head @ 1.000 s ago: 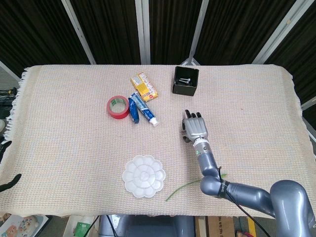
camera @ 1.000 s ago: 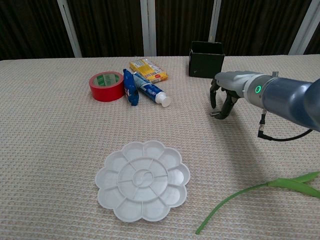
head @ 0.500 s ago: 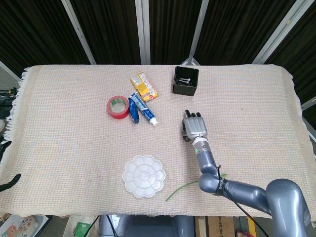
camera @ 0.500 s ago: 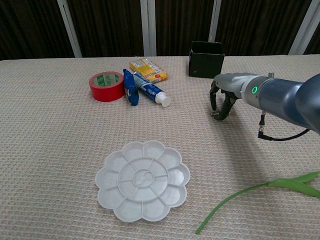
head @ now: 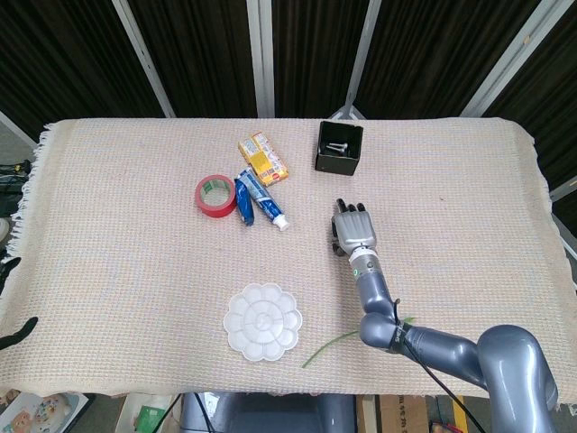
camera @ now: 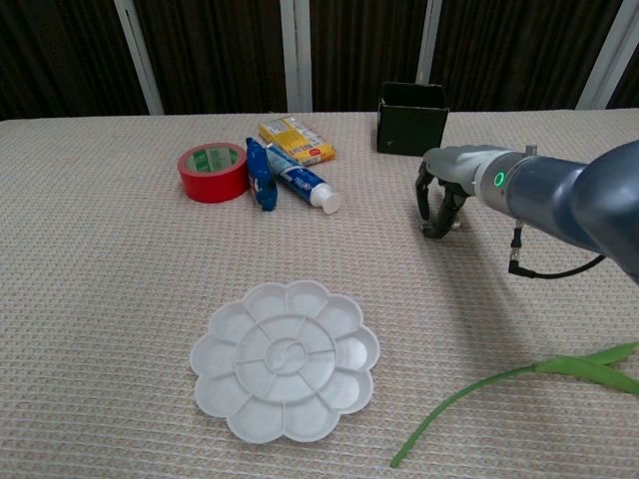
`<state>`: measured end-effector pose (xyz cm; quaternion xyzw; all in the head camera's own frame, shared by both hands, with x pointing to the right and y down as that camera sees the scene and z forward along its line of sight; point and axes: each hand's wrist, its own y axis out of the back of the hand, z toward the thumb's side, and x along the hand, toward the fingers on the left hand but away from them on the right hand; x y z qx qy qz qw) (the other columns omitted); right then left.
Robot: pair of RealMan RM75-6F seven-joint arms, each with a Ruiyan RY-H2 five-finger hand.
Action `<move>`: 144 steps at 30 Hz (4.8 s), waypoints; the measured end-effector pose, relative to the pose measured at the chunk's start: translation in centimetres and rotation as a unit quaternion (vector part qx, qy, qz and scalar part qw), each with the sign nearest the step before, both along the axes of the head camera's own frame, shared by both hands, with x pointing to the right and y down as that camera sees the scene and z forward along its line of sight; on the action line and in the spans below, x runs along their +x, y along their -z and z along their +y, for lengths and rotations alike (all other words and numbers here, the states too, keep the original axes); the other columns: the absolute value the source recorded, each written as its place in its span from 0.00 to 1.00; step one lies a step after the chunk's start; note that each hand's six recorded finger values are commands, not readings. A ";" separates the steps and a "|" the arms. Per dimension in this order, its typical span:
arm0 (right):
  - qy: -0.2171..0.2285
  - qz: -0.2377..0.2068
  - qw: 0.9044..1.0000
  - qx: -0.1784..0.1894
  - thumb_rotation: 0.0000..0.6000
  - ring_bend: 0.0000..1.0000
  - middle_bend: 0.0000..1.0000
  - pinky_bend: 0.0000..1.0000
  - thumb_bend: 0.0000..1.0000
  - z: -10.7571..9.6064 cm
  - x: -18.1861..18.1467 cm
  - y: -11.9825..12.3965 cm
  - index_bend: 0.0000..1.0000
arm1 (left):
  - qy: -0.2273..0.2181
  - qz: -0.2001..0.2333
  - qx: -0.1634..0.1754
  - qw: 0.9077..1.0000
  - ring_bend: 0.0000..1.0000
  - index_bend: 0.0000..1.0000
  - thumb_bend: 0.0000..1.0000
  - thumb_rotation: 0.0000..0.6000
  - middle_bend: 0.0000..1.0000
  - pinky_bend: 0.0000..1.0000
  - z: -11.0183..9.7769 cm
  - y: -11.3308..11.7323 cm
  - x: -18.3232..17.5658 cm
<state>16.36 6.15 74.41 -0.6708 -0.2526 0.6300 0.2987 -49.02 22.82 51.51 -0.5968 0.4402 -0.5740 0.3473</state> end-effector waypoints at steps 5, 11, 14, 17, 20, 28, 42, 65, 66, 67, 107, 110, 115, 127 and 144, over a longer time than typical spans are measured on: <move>0.001 0.001 1.000 -0.002 1.00 0.18 0.11 0.14 0.29 -0.1 0.0 -0.1 0.60 | -0.001 -0.001 0.002 1.000 0.00 0.13 0.34 1.00 0.00 0.00 0.0 0.0 0.1; -0.002 -0.002 1.000 -0.003 1.00 0.18 0.11 0.15 0.31 0.0 -0.2 -0.2 0.61 | -0.001 -0.001 0.002 1.000 0.00 0.13 0.34 1.00 0.00 0.00 0.1 0.1 0.1; -0.002 -0.002 1.000 -0.003 1.00 0.18 0.11 0.15 0.32 0.0 -0.1 -0.3 0.62 | -0.001 -0.001 0.001 1.000 0.00 0.13 0.34 1.00 0.00 0.00 0.0 0.0 0.1; -0.003 -0.004 1.000 -0.002 1.00 0.18 0.11 0.15 0.32 0.0 -0.2 -0.2 0.62 | -0.001 -0.001 0.000 1.000 0.00 0.13 0.34 1.00 0.00 0.00 0.0 0.0 0.1; -0.001 -0.003 1.000 -0.001 1.00 0.18 0.11 0.15 0.32 0.0 -0.3 -0.2 0.62 | -0.001 -0.001 0.000 1.000 0.00 0.14 0.34 1.00 0.00 0.00 0.0 -0.1 0.1; 0.002 -0.001 1.000 -0.004 1.00 0.18 0.11 0.15 0.34 -0.1 -0.3 -0.2 0.62 | -0.002 -0.001 0.000 1.000 0.00 0.14 0.34 1.00 0.00 0.00 0.1 0.0 0.2; 0.013 0.011 1.000 -0.015 1.00 0.18 0.11 0.15 0.35 0.0 -0.4 -0.3 0.55 | -0.002 -0.001 -0.001 1.000 0.00 0.14 0.34 1.00 0.00 0.00 0.1 0.0 0.2; 0.000 -0.022 1.000 -0.003 1.00 0.18 0.11 0.15 0.38 -0.5 -1.1 1.1 0.60 | -0.003 -0.001 -0.001 1.000 0.00 0.15 0.34 1.00 0.00 0.00 0.1 -0.1 0.2; -0.004 -0.028 1.000 -0.002 1.00 0.18 0.11 0.15 0.38 -0.6 -1.1 1.4 0.60 | -0.003 -0.001 -0.001 1.000 0.00 0.15 0.34 1.00 0.00 0.00 0.1 -0.1 0.2; -0.007 -0.033 0.999 -0.001 1.00 0.18 0.11 0.15 0.38 -0.8 -1.1 1.6 0.60 | -0.004 -0.001 -0.001 1.000 0.00 0.15 0.34 1.00 0.00 0.00 0.1 -0.1 0.2; -0.230 -0.343 0.911 0.000 1.00 0.19 0.11 0.14 0.38 -1.3 3.0 1.7 0.62 | -0.008 -0.008 -0.006 1.000 0.00 0.16 0.34 1.00 0.00 0.00 0.2 -0.4 0.6; -0.234 -0.347 0.908 0.005 1.00 0.19 0.11 0.13 0.38 -0.9 3.4 1.0 0.62 | -0.009 -0.009 -0.005 1.000 0.00 0.16 0.34 1.00 0.00 0.00 0.3 -0.4 0.6; -0.233 -0.351 0.907 0.010 1.00 0.19 0.11 0.12 0.38 -0.2 3.7 0.0 0.62 | -0.009 -0.010 -0.006 1.000 0.00 0.16 0.34 1.00 0.00 0.00 0.2 -0.4 0.7; -0.227 -0.343 0.912 -0.004 1.00 0.17 0.11 0.10 0.38 1.0 3.9 -1.7 0.62 | -0.013 -0.010 -0.007 1.000 0.00 0.16 0.34 1.00 0.00 0.00 0.3 -0.5 0.9; -0.228 -0.330 0.916 -0.019 1.00 0.14 0.11 0.07 0.38 1.0 4.4 -1.9 0.62 | -0.014 -0.011 -0.007 1.000 0.00 0.16 0.34 1.00 0.00 0.00 0.4 -0.6 1.0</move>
